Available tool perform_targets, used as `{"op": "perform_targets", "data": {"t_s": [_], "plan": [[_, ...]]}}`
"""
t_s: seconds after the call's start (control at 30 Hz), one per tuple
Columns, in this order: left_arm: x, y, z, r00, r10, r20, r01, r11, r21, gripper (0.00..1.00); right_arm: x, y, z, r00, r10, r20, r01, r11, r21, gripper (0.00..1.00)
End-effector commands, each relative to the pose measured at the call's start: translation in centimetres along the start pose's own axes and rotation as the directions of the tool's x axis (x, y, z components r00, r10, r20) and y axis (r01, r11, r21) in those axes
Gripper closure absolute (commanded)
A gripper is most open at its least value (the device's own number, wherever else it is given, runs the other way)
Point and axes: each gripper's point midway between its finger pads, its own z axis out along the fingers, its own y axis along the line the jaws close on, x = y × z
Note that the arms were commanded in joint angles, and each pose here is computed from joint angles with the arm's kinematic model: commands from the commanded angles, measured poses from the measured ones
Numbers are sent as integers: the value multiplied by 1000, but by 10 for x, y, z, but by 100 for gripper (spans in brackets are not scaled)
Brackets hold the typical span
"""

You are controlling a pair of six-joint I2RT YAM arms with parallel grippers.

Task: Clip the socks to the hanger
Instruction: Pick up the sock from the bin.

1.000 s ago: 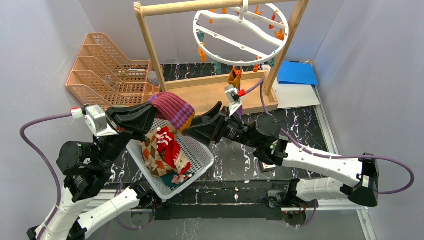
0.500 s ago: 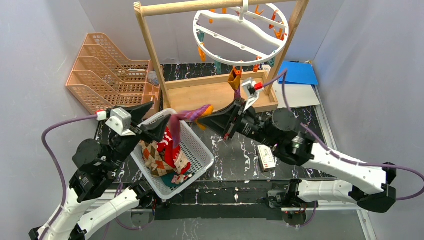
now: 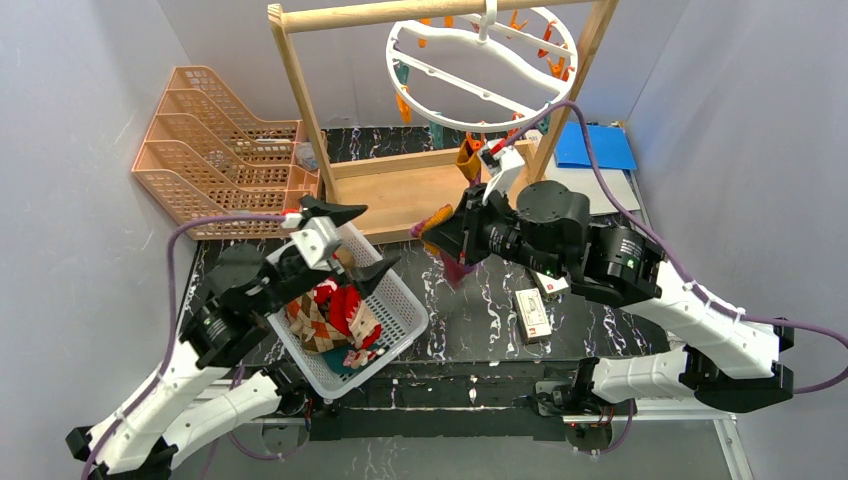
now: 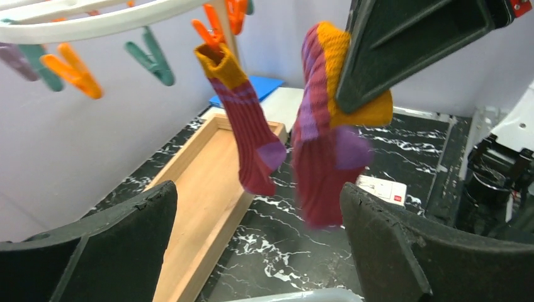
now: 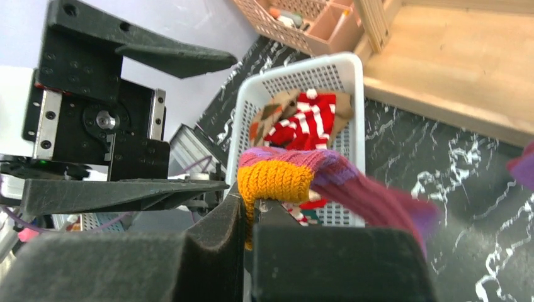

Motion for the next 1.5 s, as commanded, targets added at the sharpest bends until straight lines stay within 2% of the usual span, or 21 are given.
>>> {"op": "perform_targets", "data": {"t_s": [0.0,0.2,0.63,0.93,1.13,1.2,1.33,1.37,1.47], "plan": [[-19,-18,20,995,31,98,-42,992,120,2,1,-3,-14,997,65,-36,-63,997,35,99],[-18,-17,33,994,42,98,-55,990,131,10,-1,3,-19,992,118,-46,-117,993,25,99],[-19,-19,42,981,156,118,-174,972,160,15,2,12,-13,981,178,-81,-177,984,17,99],[-25,-25,46,976,168,142,-194,960,200,29,5,14,-7,976,197,-89,-196,980,18,99],[-25,-29,44,977,150,149,-181,958,221,48,7,14,-5,973,215,-88,-214,977,18,99],[-25,-31,43,978,143,153,-175,958,227,60,7,15,-3,971,220,-90,-220,975,18,99],[-22,-31,43,980,129,150,-161,962,222,91,6,17,-2,971,222,-90,-222,975,10,99],[-21,-30,43,982,123,145,-153,964,215,99,5,17,-2,972,219,-86,-219,976,7,94],[-17,-26,42,988,88,130,-111,977,184,100,1,18,-6,977,201,-70,-202,979,-12,53]]}}
